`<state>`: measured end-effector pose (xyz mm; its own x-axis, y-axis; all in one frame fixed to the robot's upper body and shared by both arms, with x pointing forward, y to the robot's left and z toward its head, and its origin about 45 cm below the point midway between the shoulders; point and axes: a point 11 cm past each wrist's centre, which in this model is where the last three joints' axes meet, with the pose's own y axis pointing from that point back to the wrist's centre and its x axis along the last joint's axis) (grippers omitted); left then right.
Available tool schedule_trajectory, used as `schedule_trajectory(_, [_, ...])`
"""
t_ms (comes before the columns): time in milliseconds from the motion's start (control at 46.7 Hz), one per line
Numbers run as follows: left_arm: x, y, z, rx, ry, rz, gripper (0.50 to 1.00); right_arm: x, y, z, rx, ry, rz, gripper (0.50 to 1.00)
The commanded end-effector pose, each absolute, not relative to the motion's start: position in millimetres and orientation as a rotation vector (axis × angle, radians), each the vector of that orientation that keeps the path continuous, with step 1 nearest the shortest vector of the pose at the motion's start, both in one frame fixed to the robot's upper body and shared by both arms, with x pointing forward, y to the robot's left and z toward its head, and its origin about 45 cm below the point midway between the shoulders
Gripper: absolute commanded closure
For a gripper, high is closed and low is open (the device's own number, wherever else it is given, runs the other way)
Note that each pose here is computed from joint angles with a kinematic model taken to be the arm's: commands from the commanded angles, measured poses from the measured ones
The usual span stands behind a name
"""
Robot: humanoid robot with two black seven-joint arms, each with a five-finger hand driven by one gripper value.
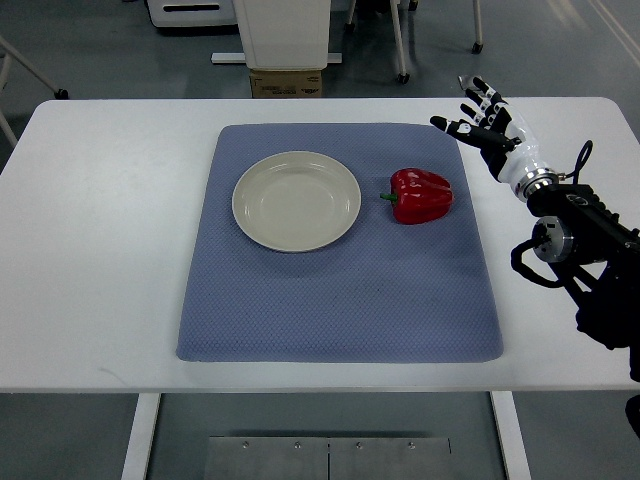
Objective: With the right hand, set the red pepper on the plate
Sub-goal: 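Reach the open right hand forward over the red bell pepper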
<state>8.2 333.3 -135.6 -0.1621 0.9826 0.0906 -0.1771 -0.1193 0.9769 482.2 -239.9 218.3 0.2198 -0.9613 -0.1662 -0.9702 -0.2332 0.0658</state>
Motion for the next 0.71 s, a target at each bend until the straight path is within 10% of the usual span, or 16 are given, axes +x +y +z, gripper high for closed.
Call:
schedule_trajectory(0, [8.2,333.3,-135.6,1.067,1.126,1.483,0.500,483.5,-242.1,223.4,-2.452,1.889,0.229,0.507])
schedule_trajectory(685, [8.4,333.3,-135.6,1.066,1.124,1.484,0.500,473.3,-213.1,242.7,-2.917,1.615,-0.447,0.511])
